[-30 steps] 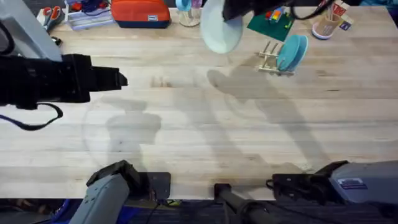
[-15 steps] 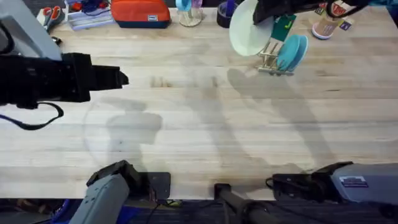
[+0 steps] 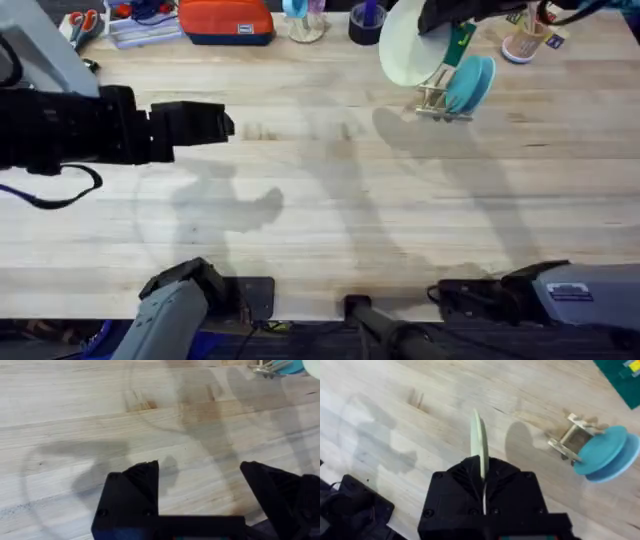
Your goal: Pick up the plates from the table one by one and place each into a slot on the dish rack.
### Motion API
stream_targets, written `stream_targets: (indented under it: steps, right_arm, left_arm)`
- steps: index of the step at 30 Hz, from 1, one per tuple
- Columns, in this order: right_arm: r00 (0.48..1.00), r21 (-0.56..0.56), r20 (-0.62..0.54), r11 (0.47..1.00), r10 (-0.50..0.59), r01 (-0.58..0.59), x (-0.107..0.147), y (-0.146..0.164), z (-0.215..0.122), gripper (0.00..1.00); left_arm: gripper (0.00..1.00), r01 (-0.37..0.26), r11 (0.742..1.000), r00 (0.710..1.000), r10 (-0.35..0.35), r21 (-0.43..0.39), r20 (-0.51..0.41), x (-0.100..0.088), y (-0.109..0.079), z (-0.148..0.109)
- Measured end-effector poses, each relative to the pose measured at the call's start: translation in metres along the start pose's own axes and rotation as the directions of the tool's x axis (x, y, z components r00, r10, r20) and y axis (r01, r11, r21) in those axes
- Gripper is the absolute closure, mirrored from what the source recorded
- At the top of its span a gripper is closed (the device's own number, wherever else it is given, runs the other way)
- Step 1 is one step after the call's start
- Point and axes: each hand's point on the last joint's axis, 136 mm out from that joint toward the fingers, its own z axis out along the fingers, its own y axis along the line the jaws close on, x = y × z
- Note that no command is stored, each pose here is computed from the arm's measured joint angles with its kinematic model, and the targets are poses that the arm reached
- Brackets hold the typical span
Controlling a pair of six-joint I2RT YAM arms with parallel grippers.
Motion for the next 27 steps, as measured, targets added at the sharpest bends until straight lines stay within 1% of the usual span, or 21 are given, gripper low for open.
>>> stream_targets:
  steps: [4, 9, 17, 22, 27]
  right_arm:
    - [0.998, 0.083, 0.002, 0.995, 0.058, -0.058, 0.003, -0.013, -0.005, 0.971]
    - [0.989, 0.199, 0.012, 0.97, 0.144, -0.144, 0.007, -0.033, -0.01, 0.972]
    - [0.966, 0.298, 0.017, 0.921, 0.258, -0.251, 0.018, -0.049, -0.014, 0.971]
    - [0.957, 0.39, 0.02, 0.879, 0.29, -0.275, 0.027, -0.064, -0.02, 0.971]
    - [0.955, 0.421, 0.032, 0.863, 0.294, -0.28, 0.027, -0.069, -0.023, 0.971]
  left_arm:
    - [0.006, 0.0, 1.0, 1.0, 0.0, 0.0, 0.0, 0.0, 0.0, 0.0]
    - [0.006, 0.004, 1.0, 1.0, -0.004, 0.002, -0.005, 0.001, -0.001, 0.0]
    - [0.006, 0.006, 1.0, 1.0, -0.006, 0.003, -0.008, 0.002, -0.001, 0.0]
    - [0.006, 0.006, 1.0, 1.0, -0.006, 0.003, -0.008, 0.002, -0.001, 0.0]
    - [0.006, 0.006, 1.0, 1.0, -0.006, 0.003, -0.008, 0.002, -0.001, 0.0]
